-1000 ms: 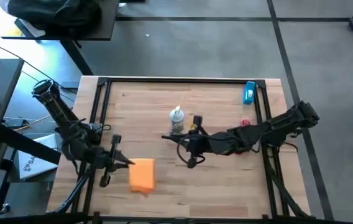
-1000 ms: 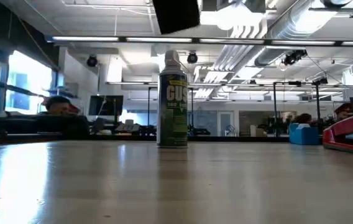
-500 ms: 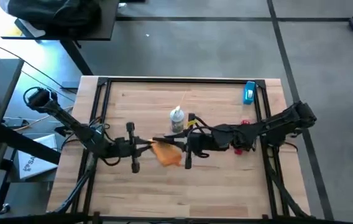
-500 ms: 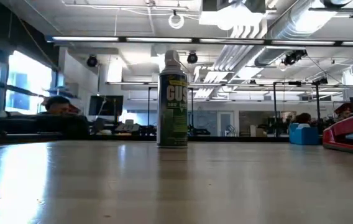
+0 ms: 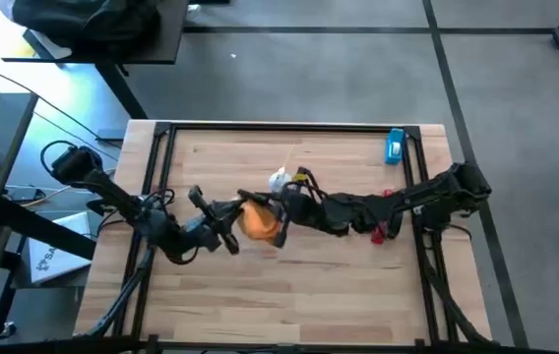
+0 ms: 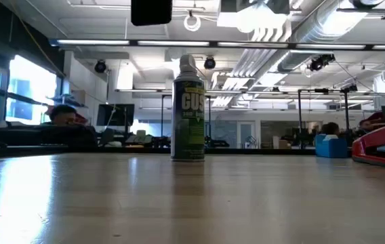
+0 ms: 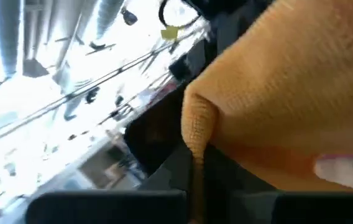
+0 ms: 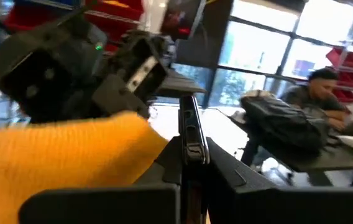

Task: Apply microfiber cloth
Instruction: Wipe the black cellphone using the green microfiber cloth

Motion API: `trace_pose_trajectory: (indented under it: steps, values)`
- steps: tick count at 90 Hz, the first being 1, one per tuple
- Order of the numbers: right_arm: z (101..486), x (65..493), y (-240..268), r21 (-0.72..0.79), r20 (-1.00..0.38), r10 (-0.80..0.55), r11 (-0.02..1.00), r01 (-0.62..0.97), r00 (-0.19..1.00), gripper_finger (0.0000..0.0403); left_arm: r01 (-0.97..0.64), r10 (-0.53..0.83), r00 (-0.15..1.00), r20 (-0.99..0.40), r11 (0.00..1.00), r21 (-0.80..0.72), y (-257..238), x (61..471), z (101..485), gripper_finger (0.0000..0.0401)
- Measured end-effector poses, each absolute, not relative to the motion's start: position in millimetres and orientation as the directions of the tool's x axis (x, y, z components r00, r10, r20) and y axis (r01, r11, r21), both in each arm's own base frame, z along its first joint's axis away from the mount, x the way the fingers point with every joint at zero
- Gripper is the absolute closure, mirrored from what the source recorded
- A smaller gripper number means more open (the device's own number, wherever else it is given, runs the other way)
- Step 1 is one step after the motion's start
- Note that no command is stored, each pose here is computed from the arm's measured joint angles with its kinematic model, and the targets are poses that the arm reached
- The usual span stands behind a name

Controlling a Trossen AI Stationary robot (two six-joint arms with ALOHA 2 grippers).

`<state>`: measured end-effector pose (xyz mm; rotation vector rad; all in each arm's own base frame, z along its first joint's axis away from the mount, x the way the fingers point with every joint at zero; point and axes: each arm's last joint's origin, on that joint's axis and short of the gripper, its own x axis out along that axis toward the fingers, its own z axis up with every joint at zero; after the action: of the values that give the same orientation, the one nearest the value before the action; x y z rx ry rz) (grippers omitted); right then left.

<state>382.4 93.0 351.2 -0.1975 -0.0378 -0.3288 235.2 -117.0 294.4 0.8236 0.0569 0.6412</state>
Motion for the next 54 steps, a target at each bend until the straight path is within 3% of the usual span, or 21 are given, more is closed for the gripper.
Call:
trace_pose_trajectory:
  steps: [15, 31, 54]
  values:
    - [371, 373, 93, -0.148, 0.171, -0.318, 0.927, 0.344, 0.933, 0.0396, -0.524, 0.593, 0.788, 0.165, 0.505, 0.686, -110, 244, 286, 0.0401]
    - [366, 375, 91, -0.085, 0.128, -0.323, 0.938, 0.335, 0.938, 0.0396, -0.498, 0.588, 0.792, 0.165, 0.467, 0.731, -111, 249, 280, 0.0401]
    - [349, 380, 78, 0.104, -0.018, -0.345, 0.933, 0.345, 0.938, 0.0396, -0.404, 0.603, 0.774, 0.194, 0.234, 0.884, -114, 253, 304, 0.0401]
